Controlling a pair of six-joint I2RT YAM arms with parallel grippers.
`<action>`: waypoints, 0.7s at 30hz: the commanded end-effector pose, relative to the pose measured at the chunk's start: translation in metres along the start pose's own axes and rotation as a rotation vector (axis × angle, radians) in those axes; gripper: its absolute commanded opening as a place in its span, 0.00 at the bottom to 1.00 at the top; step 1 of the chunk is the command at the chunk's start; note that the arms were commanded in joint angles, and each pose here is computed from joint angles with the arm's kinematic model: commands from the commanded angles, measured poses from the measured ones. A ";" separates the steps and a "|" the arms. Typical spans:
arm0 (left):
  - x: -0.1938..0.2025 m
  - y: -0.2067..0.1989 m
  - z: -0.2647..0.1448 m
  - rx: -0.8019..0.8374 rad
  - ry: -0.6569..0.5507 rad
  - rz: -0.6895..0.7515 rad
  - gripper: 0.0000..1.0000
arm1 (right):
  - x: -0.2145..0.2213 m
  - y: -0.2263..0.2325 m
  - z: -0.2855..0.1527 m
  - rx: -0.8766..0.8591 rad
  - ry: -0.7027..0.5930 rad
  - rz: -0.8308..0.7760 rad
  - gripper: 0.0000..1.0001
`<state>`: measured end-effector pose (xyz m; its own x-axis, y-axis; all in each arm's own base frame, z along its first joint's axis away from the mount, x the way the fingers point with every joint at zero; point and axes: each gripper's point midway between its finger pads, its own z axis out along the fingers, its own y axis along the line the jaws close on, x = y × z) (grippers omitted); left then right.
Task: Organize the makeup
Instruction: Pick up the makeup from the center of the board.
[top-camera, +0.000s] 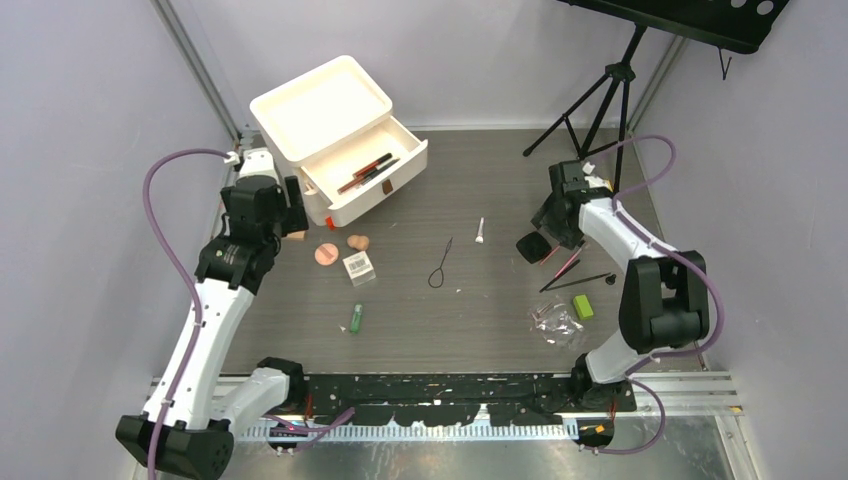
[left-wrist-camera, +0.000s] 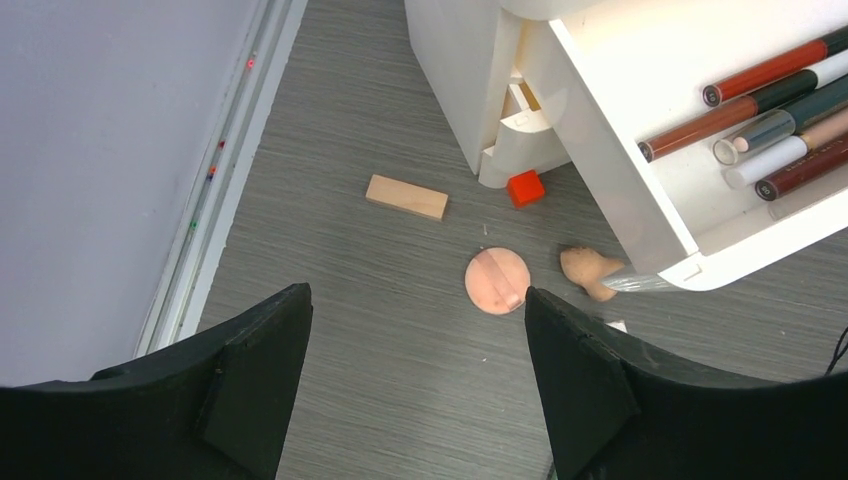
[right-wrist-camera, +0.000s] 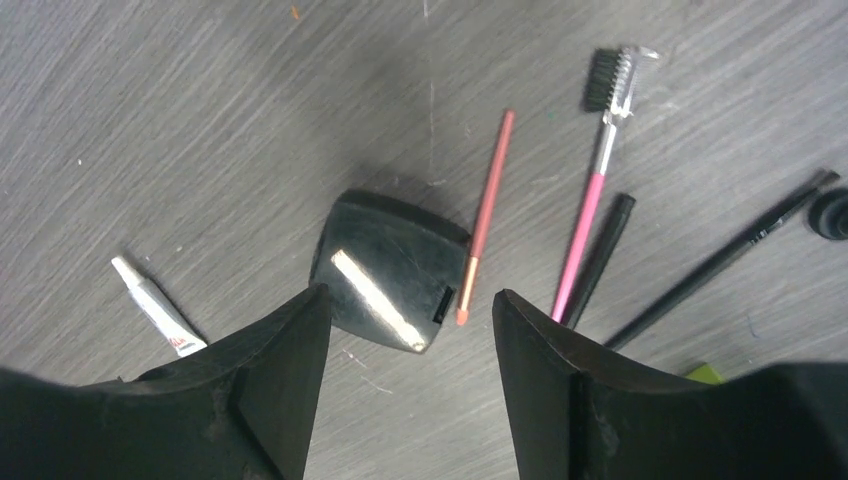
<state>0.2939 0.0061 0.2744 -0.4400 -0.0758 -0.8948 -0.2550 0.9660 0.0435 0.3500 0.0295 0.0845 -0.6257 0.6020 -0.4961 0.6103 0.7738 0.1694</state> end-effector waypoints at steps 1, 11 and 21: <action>-0.006 -0.003 0.000 0.016 -0.003 -0.010 0.80 | -0.032 0.025 -0.006 -0.050 -0.055 -0.023 0.66; -0.008 -0.004 -0.003 0.017 0.011 -0.030 0.81 | -0.060 0.047 -0.010 -0.085 -0.087 -0.029 0.70; -0.011 -0.021 -0.045 0.139 0.052 -0.112 0.79 | -0.048 0.047 0.003 -0.100 -0.039 -0.033 0.70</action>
<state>0.2803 -0.0046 0.2824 -0.4702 -0.1529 -0.8692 -0.2456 0.9686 -0.0376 0.4054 0.0355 0.1104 -0.6193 0.5800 -0.5291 0.5605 0.7986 0.2194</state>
